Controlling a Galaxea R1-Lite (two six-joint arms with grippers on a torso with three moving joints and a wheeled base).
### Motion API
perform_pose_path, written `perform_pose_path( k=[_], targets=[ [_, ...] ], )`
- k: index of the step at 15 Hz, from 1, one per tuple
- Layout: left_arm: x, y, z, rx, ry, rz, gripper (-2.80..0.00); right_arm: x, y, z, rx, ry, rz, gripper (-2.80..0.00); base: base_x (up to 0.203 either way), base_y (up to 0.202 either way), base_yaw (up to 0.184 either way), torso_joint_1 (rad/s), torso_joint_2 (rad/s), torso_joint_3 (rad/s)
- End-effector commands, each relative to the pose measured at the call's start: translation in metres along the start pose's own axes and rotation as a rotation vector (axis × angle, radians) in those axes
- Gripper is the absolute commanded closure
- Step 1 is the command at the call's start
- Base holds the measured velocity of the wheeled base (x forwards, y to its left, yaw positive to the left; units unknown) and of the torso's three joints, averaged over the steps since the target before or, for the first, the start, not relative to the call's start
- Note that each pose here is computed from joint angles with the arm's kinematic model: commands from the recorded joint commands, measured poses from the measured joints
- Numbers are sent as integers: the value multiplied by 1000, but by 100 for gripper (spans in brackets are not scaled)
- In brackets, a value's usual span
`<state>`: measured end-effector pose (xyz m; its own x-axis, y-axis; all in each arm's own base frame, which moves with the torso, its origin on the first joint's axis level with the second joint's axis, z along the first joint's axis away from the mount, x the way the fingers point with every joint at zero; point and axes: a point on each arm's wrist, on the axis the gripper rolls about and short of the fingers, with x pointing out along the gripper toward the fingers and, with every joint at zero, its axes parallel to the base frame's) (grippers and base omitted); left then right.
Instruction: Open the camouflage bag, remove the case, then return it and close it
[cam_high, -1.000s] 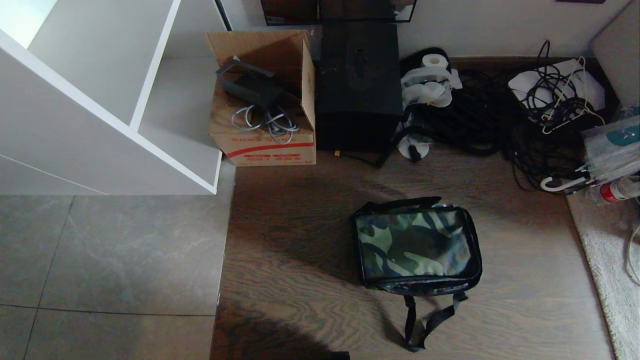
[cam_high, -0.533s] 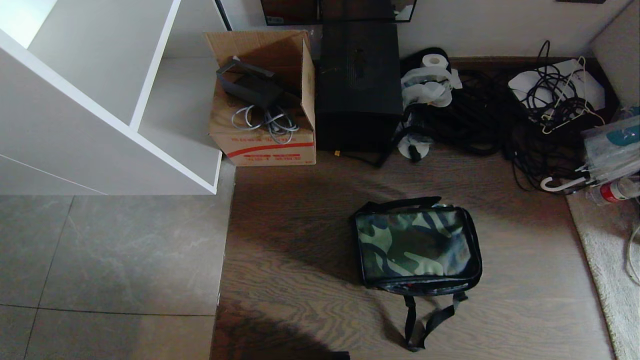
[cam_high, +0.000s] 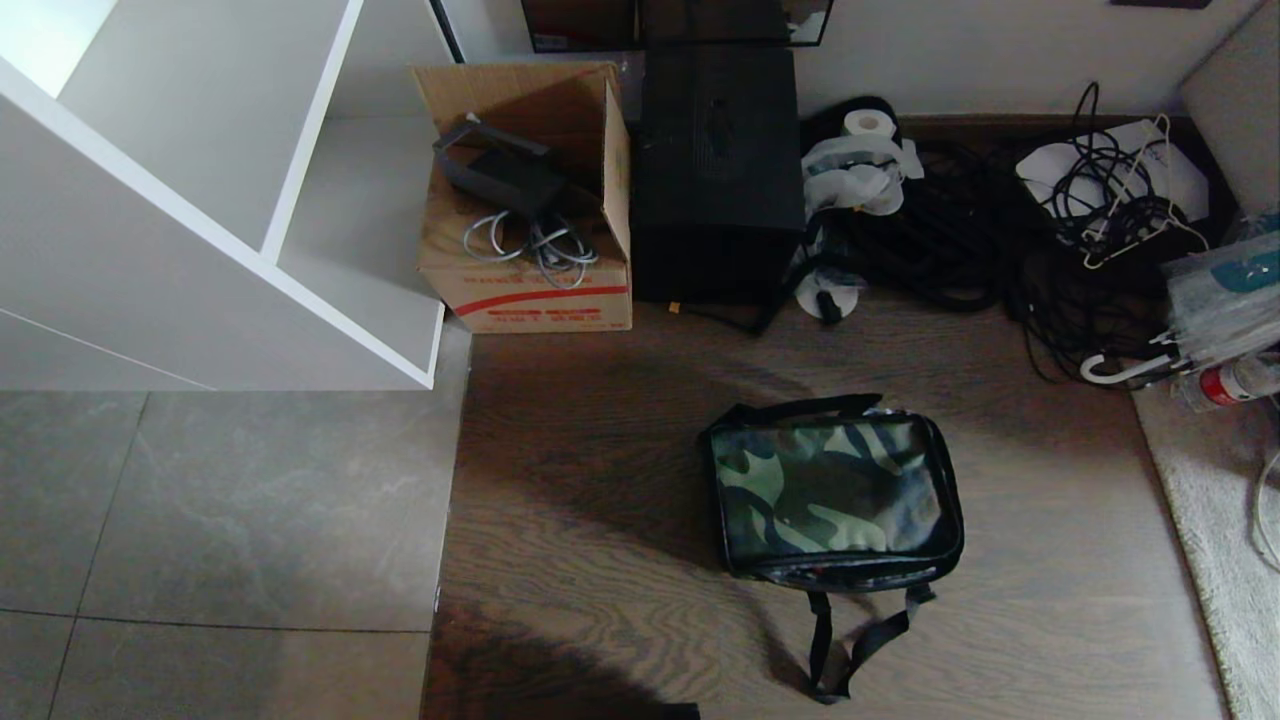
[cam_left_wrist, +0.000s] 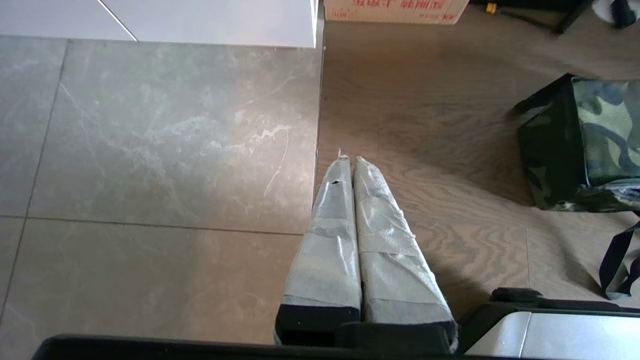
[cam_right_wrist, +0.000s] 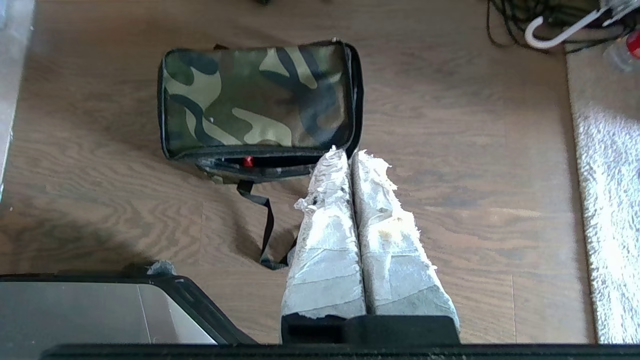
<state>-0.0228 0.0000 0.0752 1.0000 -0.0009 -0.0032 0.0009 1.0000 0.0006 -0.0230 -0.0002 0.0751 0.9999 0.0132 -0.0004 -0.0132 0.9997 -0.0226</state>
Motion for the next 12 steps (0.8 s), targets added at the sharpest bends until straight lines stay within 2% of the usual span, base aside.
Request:
perform_pose_path(
  k=[1, 12],
  targets=[
    [0, 0, 0, 2, -2, 1, 0, 0, 0, 0, 0, 6, 1, 0, 0, 0, 0, 2, 2, 129],
    [0, 0, 0, -2, -2, 1, 0, 0, 0, 0, 0, 6, 1, 0, 0, 0, 0, 3, 3, 192]
  ],
)
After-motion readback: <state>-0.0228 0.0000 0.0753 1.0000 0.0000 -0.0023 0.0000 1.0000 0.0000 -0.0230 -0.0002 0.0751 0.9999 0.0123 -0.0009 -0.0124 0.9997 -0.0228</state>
